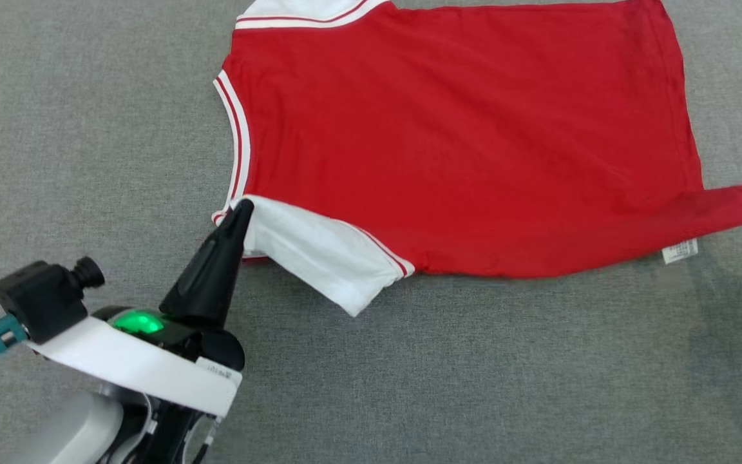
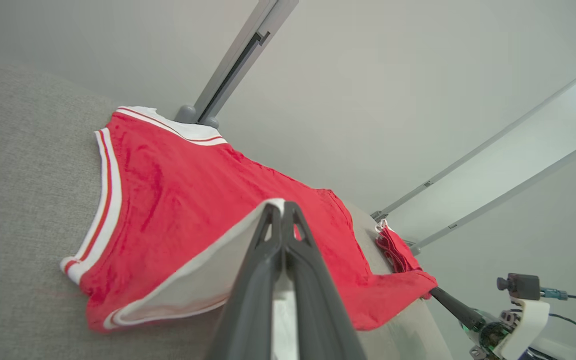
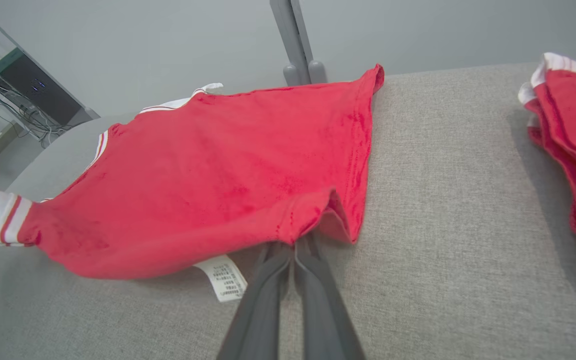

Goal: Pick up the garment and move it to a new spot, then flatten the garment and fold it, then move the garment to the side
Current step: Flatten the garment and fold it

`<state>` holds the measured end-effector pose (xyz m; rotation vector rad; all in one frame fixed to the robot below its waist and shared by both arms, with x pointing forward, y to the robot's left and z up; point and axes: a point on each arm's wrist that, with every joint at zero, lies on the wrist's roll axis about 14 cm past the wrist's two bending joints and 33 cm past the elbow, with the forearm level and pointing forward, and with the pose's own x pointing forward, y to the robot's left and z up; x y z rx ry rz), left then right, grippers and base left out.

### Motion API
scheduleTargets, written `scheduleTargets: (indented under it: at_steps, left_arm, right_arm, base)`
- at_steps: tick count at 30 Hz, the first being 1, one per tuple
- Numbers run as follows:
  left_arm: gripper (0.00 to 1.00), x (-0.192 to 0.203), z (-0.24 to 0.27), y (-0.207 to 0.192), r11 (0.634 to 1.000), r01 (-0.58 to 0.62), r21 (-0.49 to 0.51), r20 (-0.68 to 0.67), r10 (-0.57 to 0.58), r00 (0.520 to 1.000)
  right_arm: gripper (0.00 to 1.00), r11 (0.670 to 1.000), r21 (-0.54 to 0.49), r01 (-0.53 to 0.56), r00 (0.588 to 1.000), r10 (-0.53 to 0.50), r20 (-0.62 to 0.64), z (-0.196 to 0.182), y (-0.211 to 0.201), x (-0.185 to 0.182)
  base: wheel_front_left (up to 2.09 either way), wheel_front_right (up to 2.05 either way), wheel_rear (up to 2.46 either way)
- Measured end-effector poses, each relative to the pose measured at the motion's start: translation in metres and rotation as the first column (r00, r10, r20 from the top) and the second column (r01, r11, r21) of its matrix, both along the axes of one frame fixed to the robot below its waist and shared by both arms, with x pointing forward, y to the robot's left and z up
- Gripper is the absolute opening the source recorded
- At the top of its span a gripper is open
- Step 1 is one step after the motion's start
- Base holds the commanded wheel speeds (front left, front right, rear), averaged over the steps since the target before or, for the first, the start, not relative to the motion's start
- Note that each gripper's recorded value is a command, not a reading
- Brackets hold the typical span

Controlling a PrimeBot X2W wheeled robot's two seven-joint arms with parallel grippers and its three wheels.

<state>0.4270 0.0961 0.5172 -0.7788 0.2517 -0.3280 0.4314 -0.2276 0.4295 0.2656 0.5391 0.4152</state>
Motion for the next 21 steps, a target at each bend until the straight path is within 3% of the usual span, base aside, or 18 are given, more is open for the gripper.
scheduleTargets:
  at_steps: [8, 21]
  left_arm:
    - [0.00, 0.044, -0.007, 0.008, 0.999, -0.014, 0.039, 0.021, 0.014, 1.000]
    - [0.00, 0.098, -0.038, 0.015, 0.983, -0.011, 0.184, 0.037, 0.004, 0.999]
  right_arm:
    - [0.00, 1.000, -0.008, -0.007, 0.999, 0.008, 0.037, 0.003, 0.000, 0.039]
    - [0.00, 1.000, -0.026, -0.018, 1.000, 0.018, -0.007, -0.037, 0.006, 0.077]
  base:
    - [0.00, 0.00, 0.00]
    - [0.00, 0.00, 0.00]
